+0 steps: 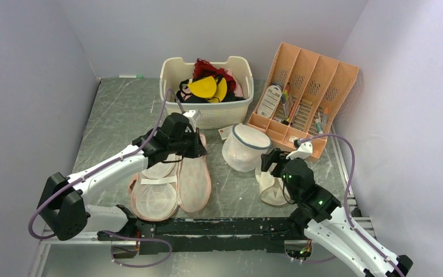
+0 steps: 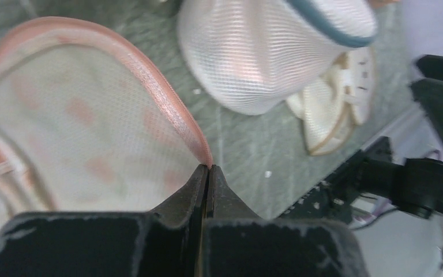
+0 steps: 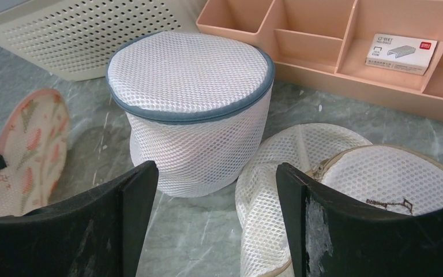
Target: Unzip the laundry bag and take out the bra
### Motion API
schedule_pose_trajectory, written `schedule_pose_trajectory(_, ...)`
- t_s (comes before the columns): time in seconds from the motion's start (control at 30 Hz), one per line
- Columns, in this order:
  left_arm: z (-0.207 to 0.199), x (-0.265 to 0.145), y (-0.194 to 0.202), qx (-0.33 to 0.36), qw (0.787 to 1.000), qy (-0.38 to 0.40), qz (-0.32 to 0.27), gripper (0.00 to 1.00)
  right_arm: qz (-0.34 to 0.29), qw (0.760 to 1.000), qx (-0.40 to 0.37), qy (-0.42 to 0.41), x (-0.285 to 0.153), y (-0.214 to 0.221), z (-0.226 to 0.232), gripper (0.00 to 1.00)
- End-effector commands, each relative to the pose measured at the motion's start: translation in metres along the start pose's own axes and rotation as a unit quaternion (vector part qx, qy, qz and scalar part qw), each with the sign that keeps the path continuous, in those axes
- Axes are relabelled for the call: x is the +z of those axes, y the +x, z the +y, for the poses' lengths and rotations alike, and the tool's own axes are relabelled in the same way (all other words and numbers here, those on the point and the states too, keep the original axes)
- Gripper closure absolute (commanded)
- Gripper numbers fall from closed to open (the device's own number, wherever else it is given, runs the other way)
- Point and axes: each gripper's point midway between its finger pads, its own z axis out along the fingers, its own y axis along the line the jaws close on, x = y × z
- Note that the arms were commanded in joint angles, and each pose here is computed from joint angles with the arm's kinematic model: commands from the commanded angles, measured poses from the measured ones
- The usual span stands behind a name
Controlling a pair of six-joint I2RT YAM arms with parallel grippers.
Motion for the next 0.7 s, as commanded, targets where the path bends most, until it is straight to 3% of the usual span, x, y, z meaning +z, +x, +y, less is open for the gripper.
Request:
schedule_pose_trajectory(0.0,-0.066,-0.011,-0.039,0.011,0.988,0.149,-0.034,0.93,-0.017,1.000,0.009,-0.004,-0.002,-0.015,0.006,0.25)
schedule_pose_trajectory(0.27,-0.103,-0.030,-0.073,0.027,0.976,0.209,-0.058,0.93,-0.015,1.000,0.004,-0.018,-0.006,-0.018,0.010,0.23)
schedule_pose_trajectory(0.43,-0.053,-0.011,-0.042,-0.018,0.994,0.110,-0.007,0.93,-0.021,0.999,-0.006,-0.025,-0.005,-0.018,0.011,0.21)
schedule_pose_trajectory(0.67,0.040,-0.004,0.005,-0.062,0.997,-0.044,0.030,0.93,-0.018,0.999,-0.017,-0.025,-0.003,-0.018,0.012,0.20)
